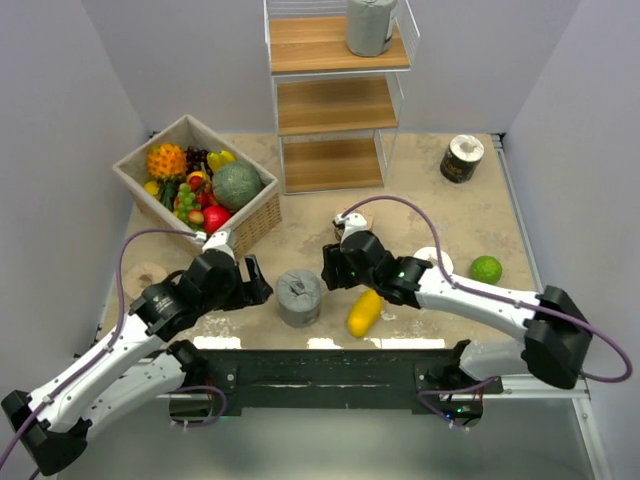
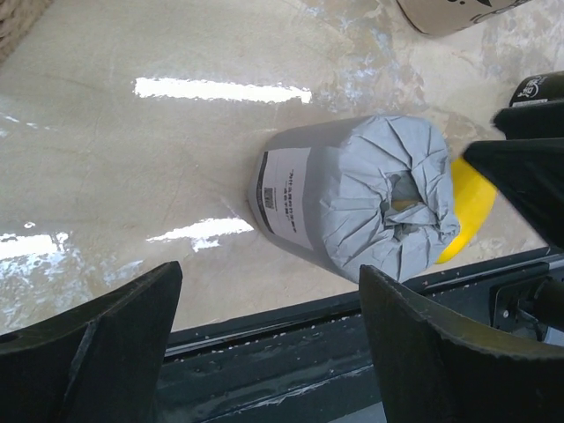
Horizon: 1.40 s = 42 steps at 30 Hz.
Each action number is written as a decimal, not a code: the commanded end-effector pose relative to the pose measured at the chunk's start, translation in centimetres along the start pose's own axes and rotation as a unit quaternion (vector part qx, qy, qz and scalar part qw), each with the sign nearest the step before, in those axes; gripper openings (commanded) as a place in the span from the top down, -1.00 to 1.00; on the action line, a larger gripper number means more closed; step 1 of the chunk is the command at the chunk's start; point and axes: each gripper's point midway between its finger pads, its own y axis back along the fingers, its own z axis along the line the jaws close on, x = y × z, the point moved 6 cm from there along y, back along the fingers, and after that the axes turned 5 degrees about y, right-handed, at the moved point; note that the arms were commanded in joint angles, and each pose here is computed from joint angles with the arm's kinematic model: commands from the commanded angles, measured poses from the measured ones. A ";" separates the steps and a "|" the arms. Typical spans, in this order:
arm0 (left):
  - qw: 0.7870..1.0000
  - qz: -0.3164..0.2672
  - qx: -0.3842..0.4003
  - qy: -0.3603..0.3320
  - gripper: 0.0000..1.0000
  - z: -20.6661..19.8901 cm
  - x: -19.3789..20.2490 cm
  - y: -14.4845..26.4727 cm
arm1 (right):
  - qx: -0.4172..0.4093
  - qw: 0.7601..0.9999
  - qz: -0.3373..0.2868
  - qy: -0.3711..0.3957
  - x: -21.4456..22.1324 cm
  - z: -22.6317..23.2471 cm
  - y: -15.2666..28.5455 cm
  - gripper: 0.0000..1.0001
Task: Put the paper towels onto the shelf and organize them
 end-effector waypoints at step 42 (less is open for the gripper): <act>0.922 0.086 0.064 -0.372 -0.52 -10.1 2.8 -5.4 | 0.026 0.974 -0.217 -0.054 -5.8 -4.6 18.2 -0.35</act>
